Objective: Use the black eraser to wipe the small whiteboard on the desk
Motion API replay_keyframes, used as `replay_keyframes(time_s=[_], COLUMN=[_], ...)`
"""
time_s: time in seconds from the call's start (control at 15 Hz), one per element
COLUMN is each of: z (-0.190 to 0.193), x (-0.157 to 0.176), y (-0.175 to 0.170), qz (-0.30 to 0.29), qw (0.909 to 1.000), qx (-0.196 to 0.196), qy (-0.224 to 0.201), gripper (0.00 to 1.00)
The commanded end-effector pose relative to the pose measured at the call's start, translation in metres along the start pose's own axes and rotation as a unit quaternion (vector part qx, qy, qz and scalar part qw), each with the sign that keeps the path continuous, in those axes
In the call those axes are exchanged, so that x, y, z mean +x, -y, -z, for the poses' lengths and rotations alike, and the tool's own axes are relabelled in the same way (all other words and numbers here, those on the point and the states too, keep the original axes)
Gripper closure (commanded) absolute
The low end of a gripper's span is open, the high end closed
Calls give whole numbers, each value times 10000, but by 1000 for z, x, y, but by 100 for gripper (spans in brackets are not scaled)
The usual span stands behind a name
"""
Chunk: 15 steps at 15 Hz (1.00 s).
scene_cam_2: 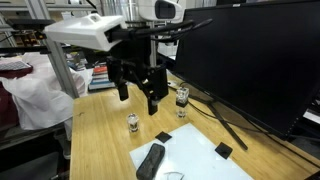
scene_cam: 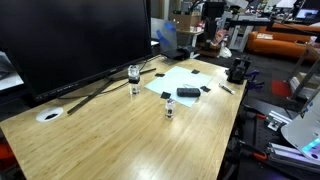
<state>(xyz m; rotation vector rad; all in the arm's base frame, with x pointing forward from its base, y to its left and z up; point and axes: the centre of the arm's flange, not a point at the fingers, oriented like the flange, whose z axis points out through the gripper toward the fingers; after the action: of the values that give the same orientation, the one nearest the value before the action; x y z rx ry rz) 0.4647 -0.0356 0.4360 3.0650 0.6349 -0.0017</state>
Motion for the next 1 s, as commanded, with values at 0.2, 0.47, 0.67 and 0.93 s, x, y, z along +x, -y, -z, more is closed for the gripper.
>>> replay_keyframes(time_s=[0.2,0.47,0.67,0.93], z=[-27,-91,-139,-165], x=[12,31,47,45], y=[-5,-4,2,14], qz=[8,287,670,739], qw=[9999,9985,9951,9934], qx=[140,438,680,728], qy=[-61,161,256,487], gripper=[0,0,0,0])
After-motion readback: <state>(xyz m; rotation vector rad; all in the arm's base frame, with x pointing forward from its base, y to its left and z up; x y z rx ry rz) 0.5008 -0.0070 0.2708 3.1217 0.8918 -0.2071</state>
